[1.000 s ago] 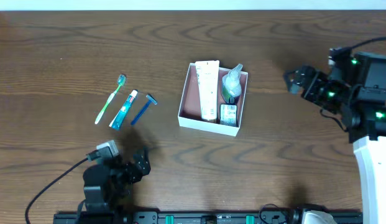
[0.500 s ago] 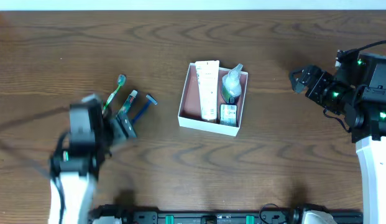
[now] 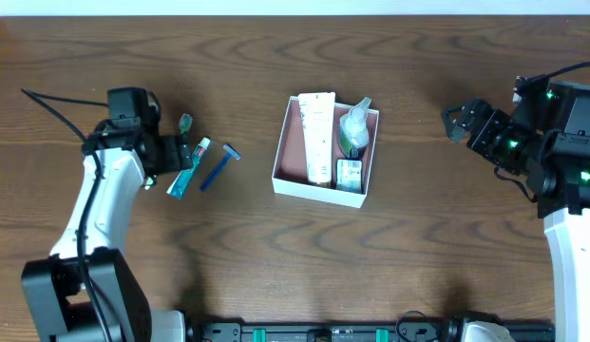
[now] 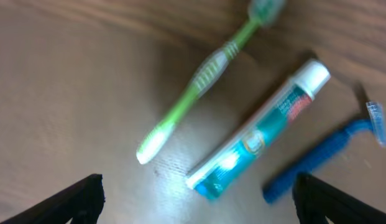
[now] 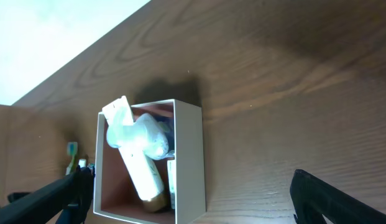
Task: Pack container
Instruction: 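Grasp the green toothbrush with the left gripper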
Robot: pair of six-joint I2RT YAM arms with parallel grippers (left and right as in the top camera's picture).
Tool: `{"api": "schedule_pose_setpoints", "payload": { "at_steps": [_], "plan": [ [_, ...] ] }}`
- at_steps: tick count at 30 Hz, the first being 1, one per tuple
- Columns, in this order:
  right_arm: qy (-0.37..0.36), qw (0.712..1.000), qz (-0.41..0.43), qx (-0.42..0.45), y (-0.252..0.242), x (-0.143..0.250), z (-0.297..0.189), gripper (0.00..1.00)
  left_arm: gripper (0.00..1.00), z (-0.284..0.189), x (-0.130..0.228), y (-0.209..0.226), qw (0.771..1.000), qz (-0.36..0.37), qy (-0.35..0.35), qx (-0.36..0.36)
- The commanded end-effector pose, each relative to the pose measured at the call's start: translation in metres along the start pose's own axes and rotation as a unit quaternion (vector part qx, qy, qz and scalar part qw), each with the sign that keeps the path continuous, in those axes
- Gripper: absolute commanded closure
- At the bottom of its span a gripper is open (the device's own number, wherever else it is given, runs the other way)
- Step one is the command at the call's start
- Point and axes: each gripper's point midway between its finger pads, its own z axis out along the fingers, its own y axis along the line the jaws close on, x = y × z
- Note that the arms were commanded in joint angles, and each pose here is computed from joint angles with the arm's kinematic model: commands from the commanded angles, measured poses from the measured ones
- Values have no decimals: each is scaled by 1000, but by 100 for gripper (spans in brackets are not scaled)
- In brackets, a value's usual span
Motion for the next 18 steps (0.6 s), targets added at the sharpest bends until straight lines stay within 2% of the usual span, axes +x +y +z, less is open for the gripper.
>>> {"api": "schedule_pose_setpoints", "payload": {
  "at_steps": [1, 6, 13, 18],
  "plan": [
    [-10, 1000, 2, -2, 2, -5, -6, 1, 3, 3, -18, 11, 998, 48, -26, -17],
    [-10, 1000, 2, -2, 2, -5, -6, 1, 4, 16, -33, 9, 994, 101, -48, -18],
    [-10, 1000, 2, -2, 2, -5, -6, 1, 5, 46, -28, 7, 994, 110, -26, -17],
    [-10, 1000, 2, -2, 2, -5, -6, 1, 14, 65, -28, 6, 993, 118, -20, -16]
  ]
}}
